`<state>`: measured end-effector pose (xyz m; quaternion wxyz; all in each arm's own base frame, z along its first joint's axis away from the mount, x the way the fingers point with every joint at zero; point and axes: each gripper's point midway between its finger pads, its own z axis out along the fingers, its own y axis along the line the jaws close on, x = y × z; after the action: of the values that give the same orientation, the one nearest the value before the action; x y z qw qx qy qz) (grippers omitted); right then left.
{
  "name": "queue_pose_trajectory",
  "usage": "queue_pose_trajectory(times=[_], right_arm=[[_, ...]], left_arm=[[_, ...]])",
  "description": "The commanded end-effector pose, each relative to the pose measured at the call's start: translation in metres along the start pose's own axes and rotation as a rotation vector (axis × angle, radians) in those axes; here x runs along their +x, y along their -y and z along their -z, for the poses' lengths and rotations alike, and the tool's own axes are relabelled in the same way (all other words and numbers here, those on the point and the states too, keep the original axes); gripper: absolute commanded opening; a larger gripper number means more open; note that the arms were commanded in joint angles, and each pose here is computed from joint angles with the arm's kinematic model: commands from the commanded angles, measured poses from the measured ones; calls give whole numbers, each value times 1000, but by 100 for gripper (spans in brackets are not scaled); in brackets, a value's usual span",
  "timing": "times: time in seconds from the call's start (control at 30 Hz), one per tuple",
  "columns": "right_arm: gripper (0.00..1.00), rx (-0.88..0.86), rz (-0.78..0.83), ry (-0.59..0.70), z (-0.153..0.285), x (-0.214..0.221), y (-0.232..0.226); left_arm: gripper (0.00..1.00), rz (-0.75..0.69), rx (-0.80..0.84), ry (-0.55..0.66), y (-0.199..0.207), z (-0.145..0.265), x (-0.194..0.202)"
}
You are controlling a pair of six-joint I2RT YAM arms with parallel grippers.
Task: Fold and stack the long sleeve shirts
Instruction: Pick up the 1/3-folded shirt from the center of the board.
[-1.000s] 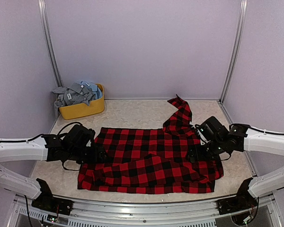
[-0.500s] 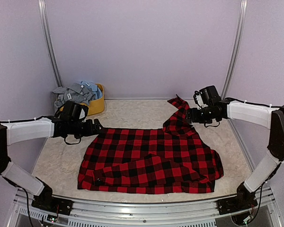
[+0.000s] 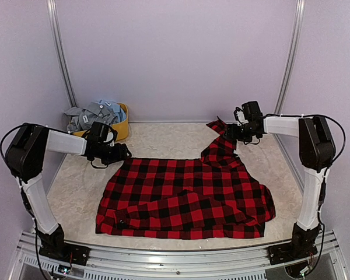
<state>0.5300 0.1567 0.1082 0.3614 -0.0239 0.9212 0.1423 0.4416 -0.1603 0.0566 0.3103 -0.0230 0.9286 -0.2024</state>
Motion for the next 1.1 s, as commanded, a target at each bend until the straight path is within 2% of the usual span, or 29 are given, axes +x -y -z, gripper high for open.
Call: queue_pose_trajectory(times=[0.0, 0.33, 0.53, 0.67, 0.83, 1.07], right_arm=[[80, -41, 5, 23, -19, -17, -4], [78, 42, -43, 43, -65, -34, 11], [78, 158, -50, 68, -83, -44, 24], [75, 202, -43, 64, -97, -48, 26], [59, 208, -52, 49, -109, -39, 29], [30, 232, -33, 53, -104, -40, 33]], left_arm=[[75, -41, 46, -19, 3, -19, -1], [73, -83, 70, -34, 1, -36, 8], [66, -84, 69, -45, -1, -39, 12], [64, -79, 74, -45, 0, -36, 14], [63, -87, 94, -44, 4, -35, 12], [66, -128, 121, -48, 9, -34, 12]])
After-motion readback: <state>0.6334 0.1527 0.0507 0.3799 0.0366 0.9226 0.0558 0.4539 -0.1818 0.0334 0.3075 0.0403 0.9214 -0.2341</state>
